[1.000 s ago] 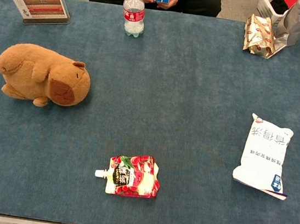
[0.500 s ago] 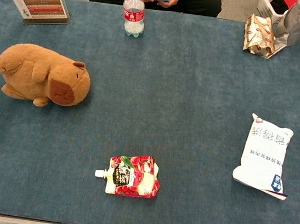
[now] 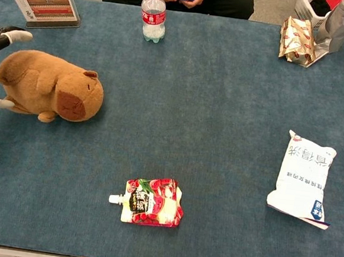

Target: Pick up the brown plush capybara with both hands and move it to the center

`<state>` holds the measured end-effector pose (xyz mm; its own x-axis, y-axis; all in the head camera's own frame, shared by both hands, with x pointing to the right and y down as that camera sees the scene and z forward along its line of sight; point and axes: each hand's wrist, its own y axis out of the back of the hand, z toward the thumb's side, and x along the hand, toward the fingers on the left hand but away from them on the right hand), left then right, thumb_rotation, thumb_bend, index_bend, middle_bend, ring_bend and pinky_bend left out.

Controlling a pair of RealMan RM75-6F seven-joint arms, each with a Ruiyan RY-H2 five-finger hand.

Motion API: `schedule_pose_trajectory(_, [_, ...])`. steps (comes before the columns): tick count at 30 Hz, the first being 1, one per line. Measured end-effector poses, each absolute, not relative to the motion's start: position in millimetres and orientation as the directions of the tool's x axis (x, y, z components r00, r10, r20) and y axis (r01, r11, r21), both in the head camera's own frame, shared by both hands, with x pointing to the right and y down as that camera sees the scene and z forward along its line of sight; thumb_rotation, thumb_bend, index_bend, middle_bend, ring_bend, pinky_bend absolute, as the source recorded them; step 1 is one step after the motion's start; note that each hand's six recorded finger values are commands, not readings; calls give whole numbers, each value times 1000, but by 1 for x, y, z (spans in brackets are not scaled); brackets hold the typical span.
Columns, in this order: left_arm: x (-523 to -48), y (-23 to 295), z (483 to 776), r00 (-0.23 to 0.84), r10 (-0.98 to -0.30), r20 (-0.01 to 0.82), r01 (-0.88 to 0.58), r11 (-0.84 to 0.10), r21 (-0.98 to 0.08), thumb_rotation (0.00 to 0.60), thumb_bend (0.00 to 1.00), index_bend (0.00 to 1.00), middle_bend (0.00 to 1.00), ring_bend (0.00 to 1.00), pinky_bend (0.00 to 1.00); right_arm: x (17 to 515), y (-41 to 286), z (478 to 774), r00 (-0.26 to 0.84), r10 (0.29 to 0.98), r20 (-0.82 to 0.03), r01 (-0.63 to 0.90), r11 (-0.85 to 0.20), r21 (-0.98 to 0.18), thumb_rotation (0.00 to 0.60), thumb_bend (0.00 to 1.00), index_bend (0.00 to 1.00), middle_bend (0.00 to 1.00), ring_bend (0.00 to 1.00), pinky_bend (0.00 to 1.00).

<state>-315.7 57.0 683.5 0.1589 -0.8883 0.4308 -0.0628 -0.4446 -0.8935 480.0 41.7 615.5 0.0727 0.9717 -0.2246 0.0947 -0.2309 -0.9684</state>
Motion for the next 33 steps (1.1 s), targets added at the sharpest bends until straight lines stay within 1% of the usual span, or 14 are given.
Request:
schedule_pose_trajectory(3, [-313,51,688,152,-883,444,-14,-451,-892,600,8,0,0,0,136,481,43,617,70,971,-228,97,-234,-967,600,1,160,208,246,461])
schedule_pose_trajectory(5, [-312,48,691,143,-880,454,4,-458,-889,600,8,0,0,0,126,482,44,618,66,971,-232,100,-238,-966,600,1,160,209,246,461])
schedule_pose_trajectory(11, [-310,42,701,124,-860,495,39,-494,-868,600,8,0,0,0,121,481,46,623,69,967,-243,107,-250,-962,600,1,160,211,246,461])
schedule_pose_trajectory(13, [-311,40,705,112,-851,514,46,-512,-858,600,8,0,0,0,136,480,47,623,70,967,-246,108,-252,-962,600,1,160,213,246,461])
schedule_pose_trajectory(15, [-311,39,708,100,-843,529,48,-527,-849,600,8,0,0,0,174,480,47,624,69,966,-248,109,-254,-961,600,2,160,213,246,461])
schedule_pose_trajectory(18, [-308,36,712,94,-833,545,53,-542,-838,600,8,14,0,23,286,480,48,626,68,965,-253,111,-259,-959,600,2,160,214,246,461])
schedule_pose_trajectory(19, [-306,34,714,95,-831,548,57,-545,-837,600,8,24,0,36,303,479,48,627,69,965,-254,112,-261,-959,600,3,160,214,246,461])
schedule_pose_trajectory(23, [-302,32,717,96,-830,550,58,-547,-835,600,8,81,2,139,406,479,50,628,68,964,-258,114,-265,-957,600,3,160,214,246,461])
schedule_pose_trajectory(25, [-301,31,720,94,-827,554,56,-551,-832,600,9,114,30,181,447,480,50,629,66,963,-260,116,-266,-957,600,3,160,214,246,461])
schedule_pose_trajectory(27, [-301,31,721,89,-824,559,53,-557,-829,600,9,167,99,221,494,480,51,630,64,963,-262,118,-268,-956,600,3,160,214,246,461])
schedule_pose_trajectory(31, [-302,30,725,72,-819,570,52,-567,-822,600,9,221,203,293,573,481,52,631,62,963,-264,121,-270,-955,600,4,160,215,246,461])
schedule_pose_trajectory(33, [-302,30,726,63,-820,569,50,-567,-822,600,9,258,269,346,624,482,52,631,61,962,-265,122,-271,-955,600,4,160,215,246,461])
